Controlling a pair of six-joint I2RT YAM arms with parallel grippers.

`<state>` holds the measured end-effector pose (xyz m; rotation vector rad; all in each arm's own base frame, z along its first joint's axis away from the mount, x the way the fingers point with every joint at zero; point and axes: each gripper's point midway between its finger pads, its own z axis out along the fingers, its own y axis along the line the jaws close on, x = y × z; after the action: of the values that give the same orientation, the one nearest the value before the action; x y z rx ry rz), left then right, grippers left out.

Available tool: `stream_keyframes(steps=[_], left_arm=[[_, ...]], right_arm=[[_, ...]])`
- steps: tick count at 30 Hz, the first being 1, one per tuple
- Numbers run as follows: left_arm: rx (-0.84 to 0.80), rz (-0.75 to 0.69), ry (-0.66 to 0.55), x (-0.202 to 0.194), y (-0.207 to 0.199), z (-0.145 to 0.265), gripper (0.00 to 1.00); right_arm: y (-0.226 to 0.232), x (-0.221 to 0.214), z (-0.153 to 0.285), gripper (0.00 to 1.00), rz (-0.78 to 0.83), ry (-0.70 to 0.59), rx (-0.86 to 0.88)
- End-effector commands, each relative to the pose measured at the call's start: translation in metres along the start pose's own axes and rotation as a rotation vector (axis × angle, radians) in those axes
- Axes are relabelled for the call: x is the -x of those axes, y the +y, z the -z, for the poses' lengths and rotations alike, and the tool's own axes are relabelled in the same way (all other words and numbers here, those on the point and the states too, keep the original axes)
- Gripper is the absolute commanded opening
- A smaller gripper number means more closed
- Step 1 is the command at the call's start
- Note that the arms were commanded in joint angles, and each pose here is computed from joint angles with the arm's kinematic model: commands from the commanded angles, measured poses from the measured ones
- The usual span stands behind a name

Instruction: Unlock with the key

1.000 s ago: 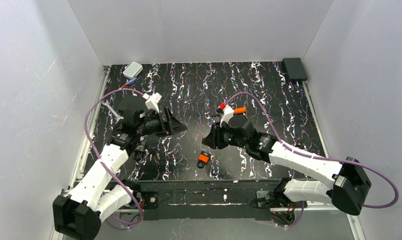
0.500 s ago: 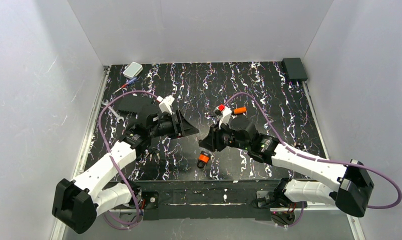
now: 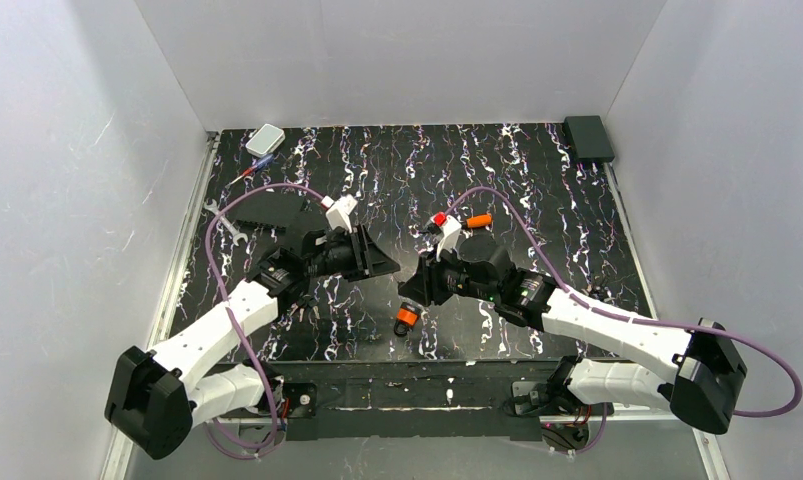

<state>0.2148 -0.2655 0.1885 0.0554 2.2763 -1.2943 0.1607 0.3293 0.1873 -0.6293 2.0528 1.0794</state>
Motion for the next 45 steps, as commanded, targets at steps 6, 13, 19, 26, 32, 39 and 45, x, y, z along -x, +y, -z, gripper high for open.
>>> stream_keyframes(steps=[6,13,19,26,32,39,45], left_arm=[[0.006,0.002,0.014,-0.006,0.001,-0.005,0.00],[0.027,0.066,0.028,-0.011,0.006,-0.008,0.00],[0.060,0.181,0.027,-0.013,0.009,-0.009,0.00],[0.162,0.317,0.063,-0.017,0.019,-0.010,0.00],[0.116,0.476,0.108,-0.020,0.012,-0.017,0.00],[0.042,0.624,0.142,-0.019,0.001,-0.020,0.00],[0.012,0.657,0.145,-0.017,-0.009,-0.009,0.00]], right_arm=[[0.007,0.015,0.001,0.25,0.069,-0.039,0.019],[0.008,0.016,0.004,0.72,0.158,-0.030,0.030],[-0.004,0.018,0.009,0.91,0.266,-0.023,-0.023],[-0.003,0.019,0.021,0.97,0.496,-0.124,0.044],[0.010,0.019,0.044,0.96,0.738,-0.382,0.162],[0.014,0.017,0.045,0.89,0.871,-0.450,0.148],[0.023,0.016,0.039,0.78,0.975,-0.493,0.077]])
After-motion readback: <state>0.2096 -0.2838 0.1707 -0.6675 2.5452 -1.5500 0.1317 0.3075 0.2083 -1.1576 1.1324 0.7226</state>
